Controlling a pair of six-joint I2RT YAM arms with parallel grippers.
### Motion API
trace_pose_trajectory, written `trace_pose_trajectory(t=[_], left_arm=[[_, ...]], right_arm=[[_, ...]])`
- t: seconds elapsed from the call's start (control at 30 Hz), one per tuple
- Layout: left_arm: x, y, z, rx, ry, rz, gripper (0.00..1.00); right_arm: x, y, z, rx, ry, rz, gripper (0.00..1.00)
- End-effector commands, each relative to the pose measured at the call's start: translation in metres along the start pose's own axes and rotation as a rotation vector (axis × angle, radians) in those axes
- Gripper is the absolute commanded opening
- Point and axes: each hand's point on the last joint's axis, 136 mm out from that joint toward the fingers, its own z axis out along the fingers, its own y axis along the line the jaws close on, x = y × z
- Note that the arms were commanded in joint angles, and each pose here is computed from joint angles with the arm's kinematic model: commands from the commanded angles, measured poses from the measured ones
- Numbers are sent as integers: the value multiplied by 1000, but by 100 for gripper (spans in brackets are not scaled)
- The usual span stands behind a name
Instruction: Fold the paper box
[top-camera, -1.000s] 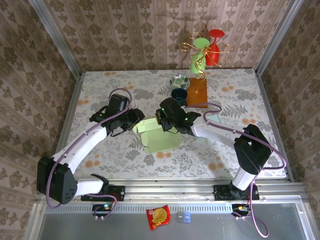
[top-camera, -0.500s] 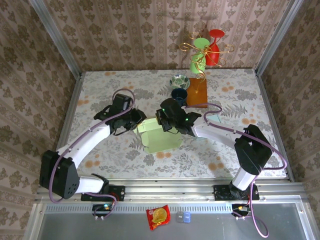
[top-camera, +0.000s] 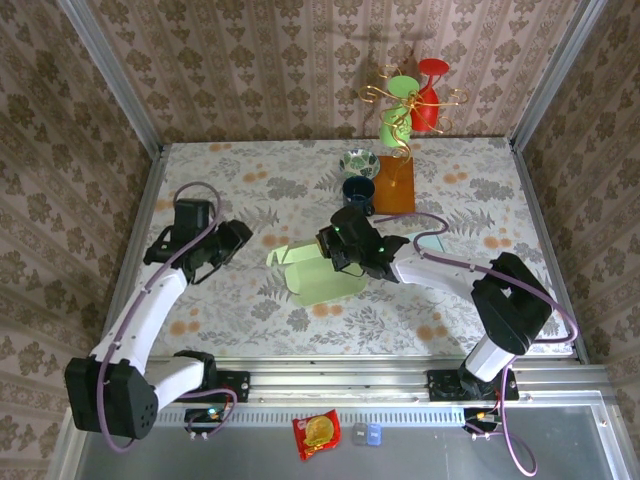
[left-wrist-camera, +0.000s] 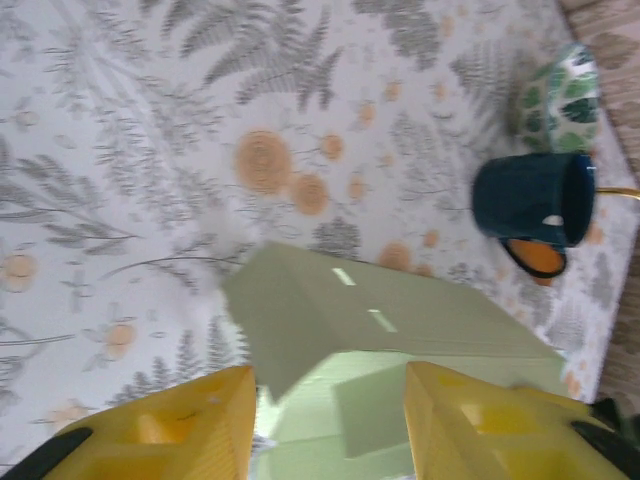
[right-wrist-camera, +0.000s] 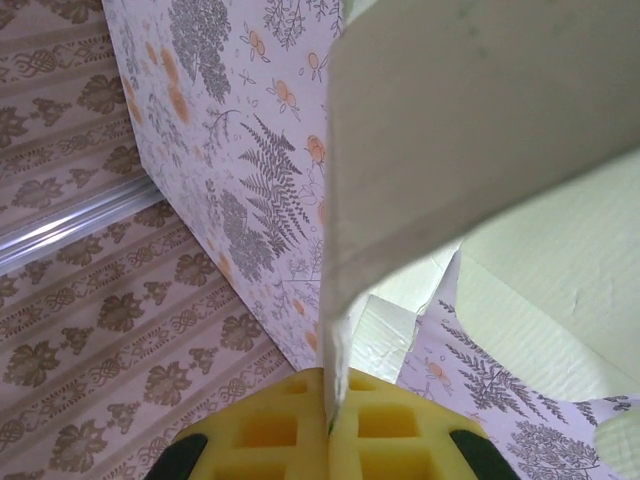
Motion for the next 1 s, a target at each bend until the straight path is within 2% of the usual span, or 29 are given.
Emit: trace_pose_trajectory(t=[0.0,0.27,0.47,0.57,0.8,0.97], left_arm=[[14,24,9,-23,67,58,40],[0,38,26,-10,30,92,39],[-8,38,37,-4,26,130,42],[-14,35,48,32,19,179,41],[-16,27,79,126,51,345,30],[-6,23,91,187,73,437,30]], right_arm=[[-7,-7,10,-7,6,-45,0],[-22,0,25,-42,-1,-81,0],[-29,-8,32,-31,-24,-90,0],[-32,-1,37,-95,-29,-103,0],[-31,3,43,-210,3,-125,0],[-30,-2,47,-239,19,-128,0]])
